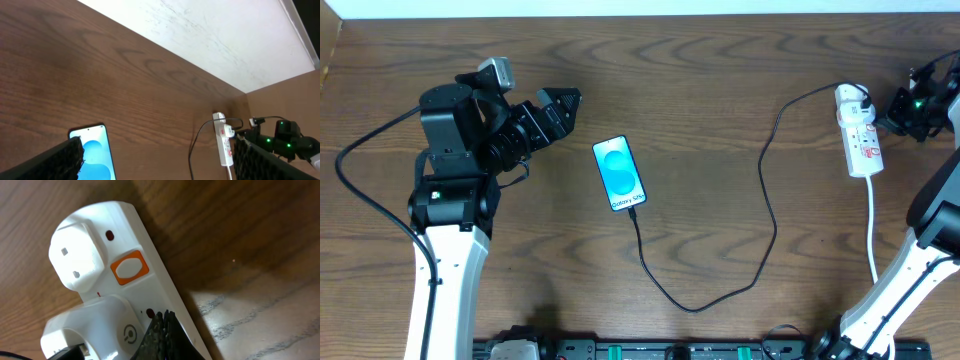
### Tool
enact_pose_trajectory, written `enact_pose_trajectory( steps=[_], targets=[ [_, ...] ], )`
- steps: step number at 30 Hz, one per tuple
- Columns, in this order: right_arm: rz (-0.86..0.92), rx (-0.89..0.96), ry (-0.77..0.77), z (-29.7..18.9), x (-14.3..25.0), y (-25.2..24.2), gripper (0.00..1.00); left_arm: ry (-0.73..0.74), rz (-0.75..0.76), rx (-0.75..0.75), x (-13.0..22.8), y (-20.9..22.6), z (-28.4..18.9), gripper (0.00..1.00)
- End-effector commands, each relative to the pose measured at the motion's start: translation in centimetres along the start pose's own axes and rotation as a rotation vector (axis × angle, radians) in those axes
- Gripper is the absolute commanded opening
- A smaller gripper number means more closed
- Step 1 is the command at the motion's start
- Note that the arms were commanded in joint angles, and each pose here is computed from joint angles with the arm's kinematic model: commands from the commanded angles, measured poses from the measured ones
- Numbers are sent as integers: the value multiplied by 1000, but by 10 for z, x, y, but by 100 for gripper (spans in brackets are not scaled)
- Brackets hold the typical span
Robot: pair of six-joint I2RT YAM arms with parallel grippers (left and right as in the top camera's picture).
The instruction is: Plug charger to phone and switch on socket
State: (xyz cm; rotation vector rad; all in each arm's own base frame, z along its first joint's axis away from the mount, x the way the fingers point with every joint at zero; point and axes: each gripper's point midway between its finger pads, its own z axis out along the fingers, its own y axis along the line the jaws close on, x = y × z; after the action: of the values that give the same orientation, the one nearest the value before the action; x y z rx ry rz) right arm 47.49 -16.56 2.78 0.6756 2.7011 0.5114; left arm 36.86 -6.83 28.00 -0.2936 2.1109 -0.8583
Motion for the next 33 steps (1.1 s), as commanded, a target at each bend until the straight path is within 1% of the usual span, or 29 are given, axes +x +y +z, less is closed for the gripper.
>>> enact_pose_trajectory(
  steps=[1, 33],
  targets=[
    [-27, -20, 44, 15, 10, 9, 1, 7, 12, 4, 2, 1, 0, 95],
    [-51, -16, 181, 28, 47, 37, 1, 7, 12, 4, 2, 1, 0, 95]
  ],
)
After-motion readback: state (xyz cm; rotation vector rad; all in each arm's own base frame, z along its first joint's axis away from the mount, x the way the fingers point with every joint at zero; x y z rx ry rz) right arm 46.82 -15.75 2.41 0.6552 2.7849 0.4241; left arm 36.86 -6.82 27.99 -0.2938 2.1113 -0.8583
